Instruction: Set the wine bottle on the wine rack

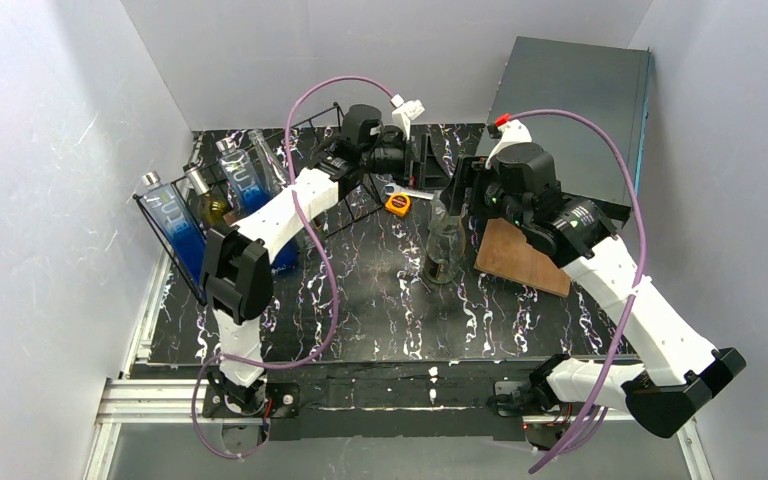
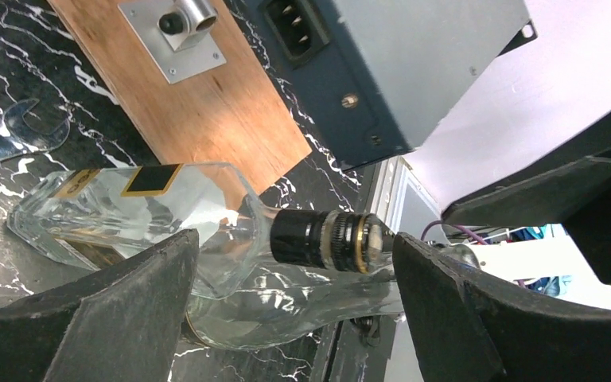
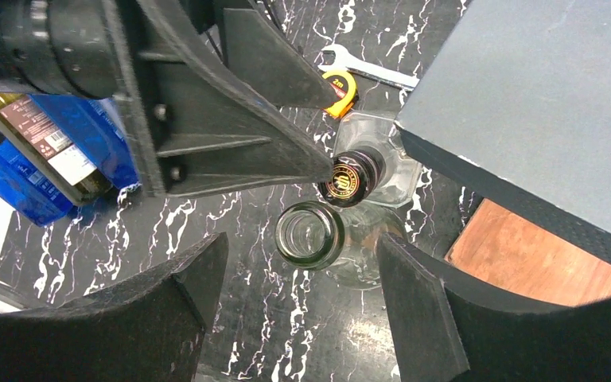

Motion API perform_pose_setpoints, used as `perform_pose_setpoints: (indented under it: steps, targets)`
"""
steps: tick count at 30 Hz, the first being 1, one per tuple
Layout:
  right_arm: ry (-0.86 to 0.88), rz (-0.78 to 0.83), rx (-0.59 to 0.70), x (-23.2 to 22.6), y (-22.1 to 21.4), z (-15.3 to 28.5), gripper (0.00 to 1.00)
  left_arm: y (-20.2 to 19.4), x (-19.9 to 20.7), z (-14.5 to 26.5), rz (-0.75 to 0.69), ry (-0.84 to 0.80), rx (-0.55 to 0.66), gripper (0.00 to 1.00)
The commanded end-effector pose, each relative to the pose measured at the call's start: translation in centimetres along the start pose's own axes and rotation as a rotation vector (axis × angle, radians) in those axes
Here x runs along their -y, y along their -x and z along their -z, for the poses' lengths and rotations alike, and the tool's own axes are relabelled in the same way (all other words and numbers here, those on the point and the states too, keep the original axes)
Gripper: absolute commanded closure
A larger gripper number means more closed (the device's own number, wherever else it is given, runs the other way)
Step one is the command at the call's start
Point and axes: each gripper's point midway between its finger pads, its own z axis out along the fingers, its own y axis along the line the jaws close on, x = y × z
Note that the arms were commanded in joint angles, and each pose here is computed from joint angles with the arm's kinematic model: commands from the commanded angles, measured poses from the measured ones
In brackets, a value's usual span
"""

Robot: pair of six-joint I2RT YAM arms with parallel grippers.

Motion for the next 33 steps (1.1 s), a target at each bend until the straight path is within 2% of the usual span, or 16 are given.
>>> perform_pose_setpoints:
  steps: [1, 13, 20, 33]
  targets:
    - [0.033, 0.004, 0.037, -0.9, 1.0, -0.3, 0.24, 0.1, 1.0, 0.2, -0.007, -0.050, -0.039, 0.12]
    - [0.020, 0.021, 0.015, -0.6, 0.2, -1.3, 0.25, -0.8, 0.0, -0.5, 0.016, -0.059, -0.064, 0.09]
    - [-0.012, 0.043, 0.000, 0.0, -0.3, -2.4, 0.31, -0.7, -1.0, -0.6, 0.004, -0.005, -0.063, 0.09]
    - [-0.062, 0.060, 0.027, 0.8, 0.3, -3.1, 0.36, -0.7, -3.2, -0.6, -0.017, 0.113, -0.062, 0.08]
